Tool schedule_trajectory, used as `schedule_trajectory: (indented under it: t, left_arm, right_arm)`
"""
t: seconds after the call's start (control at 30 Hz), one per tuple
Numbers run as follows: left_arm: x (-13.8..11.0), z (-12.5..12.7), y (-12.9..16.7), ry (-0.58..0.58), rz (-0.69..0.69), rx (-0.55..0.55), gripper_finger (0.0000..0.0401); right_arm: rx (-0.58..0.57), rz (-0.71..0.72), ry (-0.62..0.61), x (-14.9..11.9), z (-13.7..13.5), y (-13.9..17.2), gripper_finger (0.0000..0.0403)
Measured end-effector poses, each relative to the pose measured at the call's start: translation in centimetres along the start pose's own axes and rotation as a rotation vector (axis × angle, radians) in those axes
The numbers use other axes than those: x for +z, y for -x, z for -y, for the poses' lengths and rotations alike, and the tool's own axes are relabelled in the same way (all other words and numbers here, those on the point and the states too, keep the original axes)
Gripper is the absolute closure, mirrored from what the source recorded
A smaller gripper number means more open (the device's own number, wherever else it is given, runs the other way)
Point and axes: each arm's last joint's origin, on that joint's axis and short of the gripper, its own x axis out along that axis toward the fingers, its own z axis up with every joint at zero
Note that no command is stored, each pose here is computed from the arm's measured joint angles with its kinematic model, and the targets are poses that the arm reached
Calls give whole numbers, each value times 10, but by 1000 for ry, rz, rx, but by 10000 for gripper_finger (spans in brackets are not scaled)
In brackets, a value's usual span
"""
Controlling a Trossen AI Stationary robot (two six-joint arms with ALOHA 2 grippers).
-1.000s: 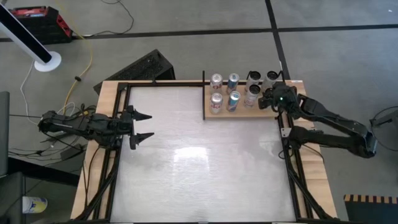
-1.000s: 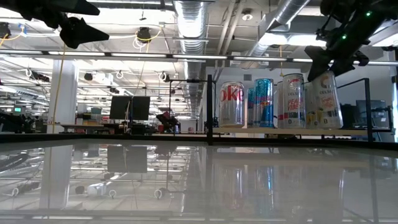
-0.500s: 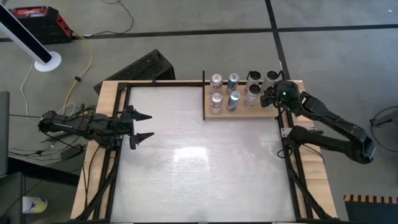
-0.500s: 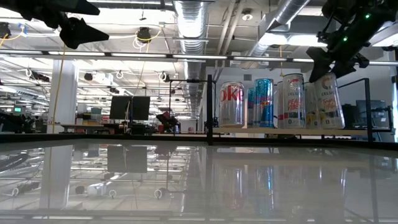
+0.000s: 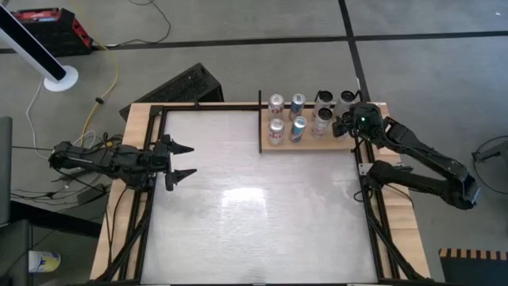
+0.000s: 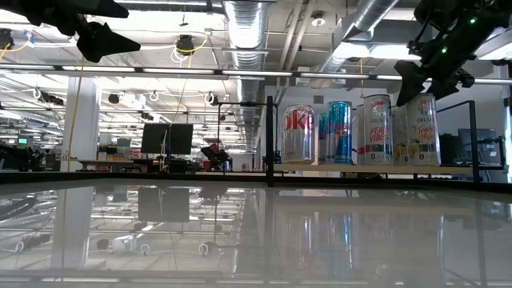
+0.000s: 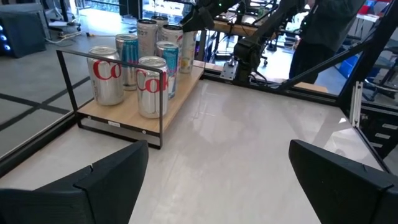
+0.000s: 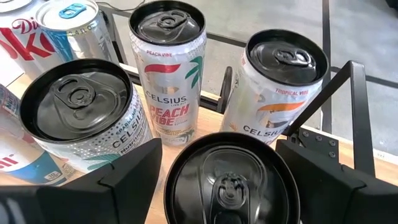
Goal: Place canned beverage on shelf
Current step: Put the white soda can on the shelf aligned with the other white soda can, then return to Home Position
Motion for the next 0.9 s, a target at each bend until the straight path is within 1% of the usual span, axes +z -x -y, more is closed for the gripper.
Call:
schedule_trajectory:
  t: [0.3,0.57,0.77,0.9]
  left_arm:
    - [0,0,0,19,1,0,28]
    - [0,0,0,33,1,0,28]
    - [0,0,0,34,1,0,28]
    - [0,0,0,35,1,1,28]
  right_arm:
    - [14,14,12,1,-2,1,63]
    - [21,53,14,3,0,6,63]
    - [-4,146,-23,7,6,17,62]
    - [18,239,-67,12,10,27,62]
